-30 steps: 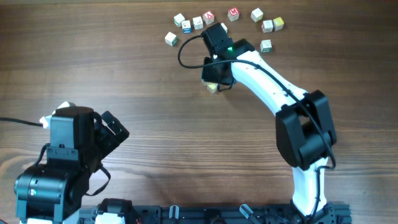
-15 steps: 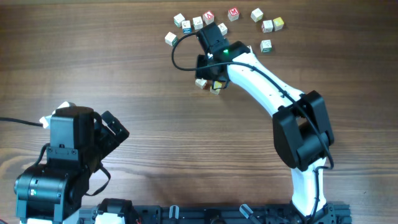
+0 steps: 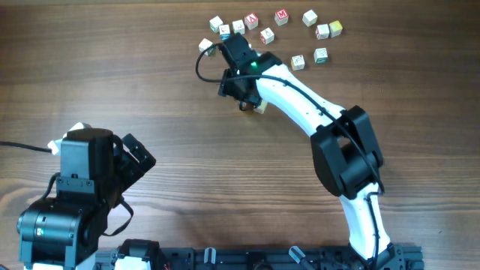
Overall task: Form a tower
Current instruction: 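Move the white Y block over the yellow S block and lower it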
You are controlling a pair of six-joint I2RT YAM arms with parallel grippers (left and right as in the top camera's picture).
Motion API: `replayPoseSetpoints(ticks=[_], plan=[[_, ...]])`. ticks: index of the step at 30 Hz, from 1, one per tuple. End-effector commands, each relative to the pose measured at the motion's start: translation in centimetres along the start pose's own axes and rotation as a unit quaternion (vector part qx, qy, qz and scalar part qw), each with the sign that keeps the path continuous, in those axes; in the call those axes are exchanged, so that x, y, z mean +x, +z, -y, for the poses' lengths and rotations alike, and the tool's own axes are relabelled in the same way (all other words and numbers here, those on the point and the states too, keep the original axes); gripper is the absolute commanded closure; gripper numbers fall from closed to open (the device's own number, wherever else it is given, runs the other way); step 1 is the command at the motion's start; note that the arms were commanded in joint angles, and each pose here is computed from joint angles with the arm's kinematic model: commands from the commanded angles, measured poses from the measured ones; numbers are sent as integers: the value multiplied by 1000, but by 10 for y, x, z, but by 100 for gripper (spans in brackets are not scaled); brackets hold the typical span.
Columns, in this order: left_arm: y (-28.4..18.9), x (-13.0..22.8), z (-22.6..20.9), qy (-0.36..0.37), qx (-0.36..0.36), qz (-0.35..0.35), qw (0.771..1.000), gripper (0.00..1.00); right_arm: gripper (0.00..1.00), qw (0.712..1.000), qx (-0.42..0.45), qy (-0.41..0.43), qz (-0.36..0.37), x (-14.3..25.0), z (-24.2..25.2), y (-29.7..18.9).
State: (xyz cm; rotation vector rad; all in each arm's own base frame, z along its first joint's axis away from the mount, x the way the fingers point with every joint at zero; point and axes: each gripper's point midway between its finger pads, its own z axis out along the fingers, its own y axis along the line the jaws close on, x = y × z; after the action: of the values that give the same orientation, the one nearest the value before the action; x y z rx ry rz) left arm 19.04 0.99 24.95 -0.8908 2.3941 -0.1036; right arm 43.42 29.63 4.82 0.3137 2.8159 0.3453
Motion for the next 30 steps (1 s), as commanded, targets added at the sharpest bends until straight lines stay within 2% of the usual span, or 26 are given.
replayPoseSetpoints(ticks=[1, 6, 13, 15, 18, 20, 24, 28, 30], plan=[[1, 0, -1, -9, -2, -1, 1000, 0, 33, 998, 32, 49, 21, -9, 7, -6], [1, 0, -1, -9, -2, -1, 1000, 0, 35, 996, 38, 72, 21, -5, 7, -1], [1, 0, -1, -9, -2, -1, 1000, 0, 40, 995, 55, 81, -8, 10, 17, 32], [1, 0, -1, -9, -2, -1, 1000, 0, 45, 995, 60, 80, -9, 11, 19, 38], [1, 0, -1, -9, -2, -1, 1000, 0, 62, 995, 63, 78, -5, 11, 21, 42], [1, 0, -1, -9, -2, -1, 1000, 0, 69, 997, 59, 55, -9, 11, 19, 41], [1, 0, -1, -9, -2, -1, 1000, 0, 72, 999, 32, 2, -15, 6, 5, 3], [1, 0, -1, -9, -2, -1, 1000, 0, 70, 998, 49, 6, 42, -16, 12, -54], [1, 0, -1, -9, -2, -1, 1000, 0, 68, 997, 60, 6, 54, -19, 16, -58]])
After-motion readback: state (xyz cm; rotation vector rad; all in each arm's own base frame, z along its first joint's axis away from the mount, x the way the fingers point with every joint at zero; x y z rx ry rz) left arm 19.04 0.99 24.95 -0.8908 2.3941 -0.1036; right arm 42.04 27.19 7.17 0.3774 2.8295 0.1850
